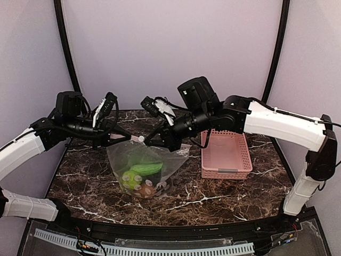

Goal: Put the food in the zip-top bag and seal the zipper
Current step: Hold the zipper food storage bag at the center of the board, then unzip the zipper of the food storage bag.

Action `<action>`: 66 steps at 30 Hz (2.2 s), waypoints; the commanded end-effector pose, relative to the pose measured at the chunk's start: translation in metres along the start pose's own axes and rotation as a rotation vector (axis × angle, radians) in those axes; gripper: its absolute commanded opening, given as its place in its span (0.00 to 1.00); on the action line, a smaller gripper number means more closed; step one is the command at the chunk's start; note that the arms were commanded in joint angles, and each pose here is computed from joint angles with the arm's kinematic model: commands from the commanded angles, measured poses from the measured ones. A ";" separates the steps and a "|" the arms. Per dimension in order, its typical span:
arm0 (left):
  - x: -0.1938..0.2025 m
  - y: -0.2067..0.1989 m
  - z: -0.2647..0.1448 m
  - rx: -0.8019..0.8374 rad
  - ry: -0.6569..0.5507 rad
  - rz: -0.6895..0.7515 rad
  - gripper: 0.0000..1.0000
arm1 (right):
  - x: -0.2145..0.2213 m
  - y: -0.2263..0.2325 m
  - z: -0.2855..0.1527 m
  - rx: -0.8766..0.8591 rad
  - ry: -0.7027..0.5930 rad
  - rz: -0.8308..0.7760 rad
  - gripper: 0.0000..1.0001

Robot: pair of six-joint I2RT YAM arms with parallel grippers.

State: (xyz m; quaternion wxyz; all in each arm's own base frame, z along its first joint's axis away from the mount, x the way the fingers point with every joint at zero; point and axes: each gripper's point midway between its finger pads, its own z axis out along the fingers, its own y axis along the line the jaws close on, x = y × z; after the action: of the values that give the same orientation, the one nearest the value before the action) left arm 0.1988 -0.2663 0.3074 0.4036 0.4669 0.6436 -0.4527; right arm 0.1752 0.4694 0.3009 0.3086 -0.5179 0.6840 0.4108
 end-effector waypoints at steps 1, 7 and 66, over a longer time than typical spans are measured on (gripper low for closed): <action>-0.006 -0.007 -0.002 0.041 -0.002 0.004 0.20 | -0.012 -0.002 -0.002 -0.004 -0.035 -0.016 0.00; -0.025 -0.008 0.006 0.087 -0.010 -0.004 0.78 | -0.011 0.003 -0.003 -0.029 -0.034 -0.027 0.00; -0.014 -0.010 0.016 0.163 0.027 -0.047 0.01 | -0.018 0.000 -0.007 -0.041 -0.038 -0.042 0.46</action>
State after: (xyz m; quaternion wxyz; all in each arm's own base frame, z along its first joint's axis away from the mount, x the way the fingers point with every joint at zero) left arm 0.1991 -0.2887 0.3163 0.3464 0.4886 0.6267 -0.4985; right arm 0.1781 0.4622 0.3173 0.3212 -0.5207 0.6673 0.4248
